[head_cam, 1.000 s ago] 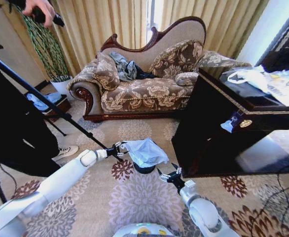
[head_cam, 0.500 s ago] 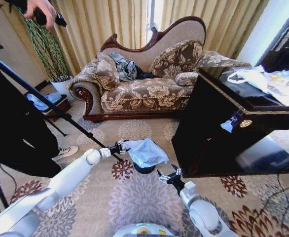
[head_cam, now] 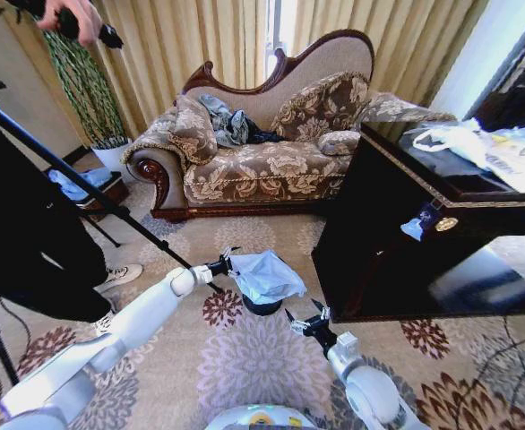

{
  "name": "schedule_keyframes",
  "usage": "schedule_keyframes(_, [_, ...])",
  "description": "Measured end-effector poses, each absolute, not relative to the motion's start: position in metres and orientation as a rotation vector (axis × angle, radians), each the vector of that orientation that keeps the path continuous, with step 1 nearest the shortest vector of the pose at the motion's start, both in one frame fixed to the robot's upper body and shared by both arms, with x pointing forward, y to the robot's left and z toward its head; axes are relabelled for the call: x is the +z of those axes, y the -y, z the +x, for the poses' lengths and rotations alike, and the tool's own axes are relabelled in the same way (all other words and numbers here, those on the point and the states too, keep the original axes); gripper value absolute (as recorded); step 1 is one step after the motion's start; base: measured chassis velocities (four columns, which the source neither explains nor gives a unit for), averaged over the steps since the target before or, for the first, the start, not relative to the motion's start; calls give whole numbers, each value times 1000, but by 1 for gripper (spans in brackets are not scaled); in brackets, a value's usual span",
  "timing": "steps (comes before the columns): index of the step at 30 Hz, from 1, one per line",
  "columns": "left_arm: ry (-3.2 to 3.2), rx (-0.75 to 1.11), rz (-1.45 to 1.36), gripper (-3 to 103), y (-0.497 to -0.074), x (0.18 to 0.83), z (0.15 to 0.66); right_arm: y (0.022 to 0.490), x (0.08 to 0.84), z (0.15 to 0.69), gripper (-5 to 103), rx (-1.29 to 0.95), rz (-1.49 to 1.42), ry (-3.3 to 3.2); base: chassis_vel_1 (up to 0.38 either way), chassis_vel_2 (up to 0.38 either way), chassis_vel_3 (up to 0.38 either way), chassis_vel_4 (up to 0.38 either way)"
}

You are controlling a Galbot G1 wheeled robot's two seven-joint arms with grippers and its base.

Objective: Place a garbage bag over the trash bin.

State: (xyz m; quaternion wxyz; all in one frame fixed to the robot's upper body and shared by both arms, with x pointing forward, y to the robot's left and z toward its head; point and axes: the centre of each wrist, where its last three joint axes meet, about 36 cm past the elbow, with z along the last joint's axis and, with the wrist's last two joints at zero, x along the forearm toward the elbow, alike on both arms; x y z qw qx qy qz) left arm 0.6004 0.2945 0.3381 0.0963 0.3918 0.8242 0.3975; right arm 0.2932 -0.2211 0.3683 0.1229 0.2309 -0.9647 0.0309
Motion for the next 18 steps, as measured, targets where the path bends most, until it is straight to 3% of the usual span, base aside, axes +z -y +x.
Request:
schedule_keyframes(7, [-2668, 888, 1039, 62, -278, 338, 608, 213, 333, 284, 102, 120, 964, 2838, 0, 0, 0, 0])
schedule_keyframes(9, [-2698, 853, 1025, 62, -278, 338, 608, 207, 324, 285, 100, 154, 1007, 2833, 0, 0, 0, 0])
schedule_keyframes(10, [-2712, 835, 1019, 57, -278, 338, 608, 205, 321, 286, 96, 164, 1021, 2830, 0, 0, 0, 0])
schedule_keyframes(12, [-2790, 743, 999, 46, -280, 336, 606, 192, 300, 292, 100, 208, 1065, 2814, 0, 0, 0, 0])
schedule_keyframes(15, [-2812, 712, 992, 41, -280, 335, 606, 188, 293, 295, 100, 219, 1071, 2810, 0, 0, 0, 0])
schedule_keyframes(18, [-2899, 583, 957, 19, -280, 332, 606, 161, 270, 325, 100, 306, 1052, 2840, 0, 0, 0, 0])
